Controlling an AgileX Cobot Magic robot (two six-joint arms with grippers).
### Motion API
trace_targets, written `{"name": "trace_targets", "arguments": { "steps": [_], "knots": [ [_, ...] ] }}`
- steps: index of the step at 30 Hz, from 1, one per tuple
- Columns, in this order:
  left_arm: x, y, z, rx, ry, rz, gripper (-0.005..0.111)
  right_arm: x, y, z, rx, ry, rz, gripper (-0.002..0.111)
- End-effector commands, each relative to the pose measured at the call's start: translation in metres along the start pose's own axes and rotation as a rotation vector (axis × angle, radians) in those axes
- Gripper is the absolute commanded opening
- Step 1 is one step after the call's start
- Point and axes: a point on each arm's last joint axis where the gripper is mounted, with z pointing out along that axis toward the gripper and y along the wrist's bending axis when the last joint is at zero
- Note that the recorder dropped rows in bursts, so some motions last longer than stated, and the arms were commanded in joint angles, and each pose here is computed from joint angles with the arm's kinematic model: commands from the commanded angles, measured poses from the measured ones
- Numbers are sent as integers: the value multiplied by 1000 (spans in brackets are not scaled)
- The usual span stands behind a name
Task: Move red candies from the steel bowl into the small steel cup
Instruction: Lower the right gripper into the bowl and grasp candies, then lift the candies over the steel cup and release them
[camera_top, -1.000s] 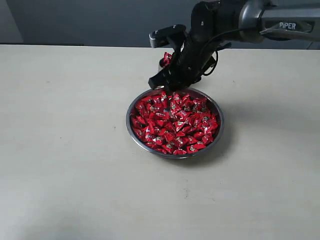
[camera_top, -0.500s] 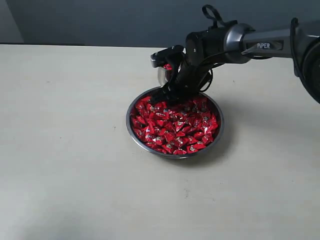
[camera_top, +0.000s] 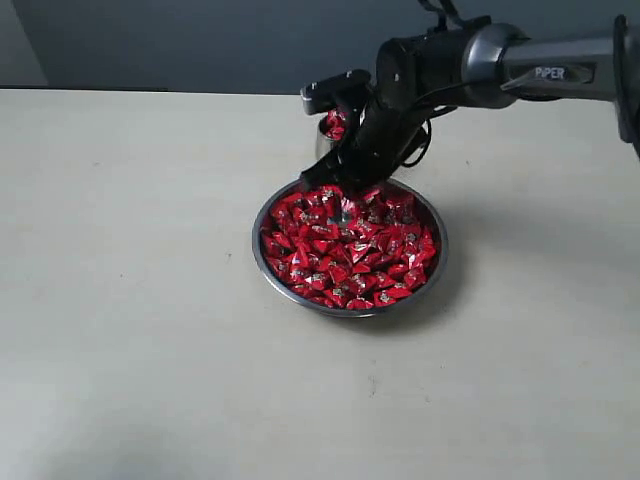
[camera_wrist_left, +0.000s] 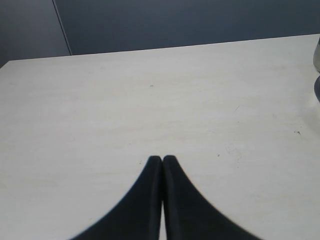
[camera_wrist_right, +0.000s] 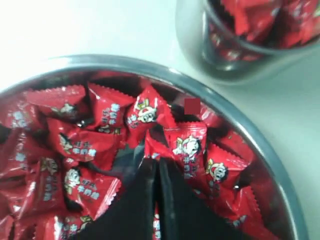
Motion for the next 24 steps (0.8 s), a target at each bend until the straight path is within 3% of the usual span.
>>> {"name": "trace_targets", "arguments": {
  "steps": [1,9,13,17,24],
  "knots": [
    [-3,0,-1,6,-19,2,0,-9,-1,-31,12,-66,-10,0],
    [-3,0,-1,6,-19,2,0,-32,-4,-58,63,-302,-26,0],
    [-3,0,-1,6,-19,2,0,-43,-22,-53,90,-403,53,0],
    [-3,0,-1,6,-19,2,0,-49,-40,-43,93,-414,117,0],
    [-3,0,-1,6,-19,2,0,-51,-42,-16,83,-381,131,0]
  ]
}}
